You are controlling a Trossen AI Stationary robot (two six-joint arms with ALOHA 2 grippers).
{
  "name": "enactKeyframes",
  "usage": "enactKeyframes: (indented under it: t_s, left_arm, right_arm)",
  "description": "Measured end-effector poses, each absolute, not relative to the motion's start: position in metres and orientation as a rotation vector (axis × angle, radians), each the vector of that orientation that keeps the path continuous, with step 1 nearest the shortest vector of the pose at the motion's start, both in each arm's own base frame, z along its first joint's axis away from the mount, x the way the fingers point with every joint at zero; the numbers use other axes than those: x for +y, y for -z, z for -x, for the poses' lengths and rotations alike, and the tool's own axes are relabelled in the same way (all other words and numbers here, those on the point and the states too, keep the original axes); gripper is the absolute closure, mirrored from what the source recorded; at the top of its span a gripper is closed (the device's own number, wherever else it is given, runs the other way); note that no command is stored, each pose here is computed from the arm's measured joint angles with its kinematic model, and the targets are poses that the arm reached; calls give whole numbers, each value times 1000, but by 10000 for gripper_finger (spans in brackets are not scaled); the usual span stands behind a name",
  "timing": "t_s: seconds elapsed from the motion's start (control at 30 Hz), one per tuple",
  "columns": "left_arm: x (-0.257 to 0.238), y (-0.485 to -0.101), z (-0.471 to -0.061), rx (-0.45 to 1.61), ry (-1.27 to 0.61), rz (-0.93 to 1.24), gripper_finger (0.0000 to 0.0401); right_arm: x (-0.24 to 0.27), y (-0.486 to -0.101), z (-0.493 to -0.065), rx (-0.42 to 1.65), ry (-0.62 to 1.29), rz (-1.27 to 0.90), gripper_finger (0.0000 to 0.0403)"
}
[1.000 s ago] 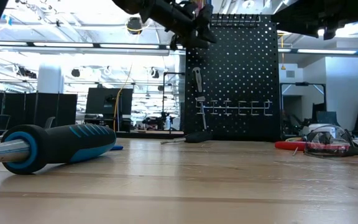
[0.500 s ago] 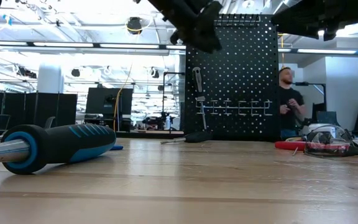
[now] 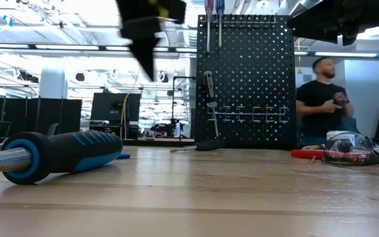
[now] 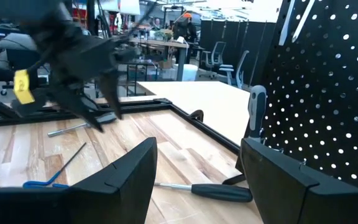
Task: Hang tools onto peg board
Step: Hang the red screwdriver on the pegboard
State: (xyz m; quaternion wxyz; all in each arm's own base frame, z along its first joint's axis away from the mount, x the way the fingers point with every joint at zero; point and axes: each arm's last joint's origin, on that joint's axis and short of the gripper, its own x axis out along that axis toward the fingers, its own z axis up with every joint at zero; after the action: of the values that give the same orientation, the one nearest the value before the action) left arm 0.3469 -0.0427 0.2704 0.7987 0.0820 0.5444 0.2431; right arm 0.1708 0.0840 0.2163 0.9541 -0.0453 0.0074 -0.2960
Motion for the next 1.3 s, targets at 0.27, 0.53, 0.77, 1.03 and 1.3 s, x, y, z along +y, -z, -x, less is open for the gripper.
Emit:
enactKeyframes:
  t_s: [0.27,0.53,0.77,1.03,1.3]
  left_arm:
    - [-78,-238,-304,1495,-370,-70,235]
    - [-132,-198,-286,1410,-290,493,234]
    - [-154,-186,-287,1281,-440,851,206]
    - [-181,-186,-291,1202,-397,1041,190]
    - [-178,-193,-291,1463,-239,1030,192]
  right_arm:
    - [85,-214,-172,17,599,85,163]
    - [82,-214,-174,15,582,83,163]
    - [80,-215,-175,13,580,80,163]
    - [81,-215,-175,12,577,80,163]
    - [81,-215,-175,12,576,82,163]
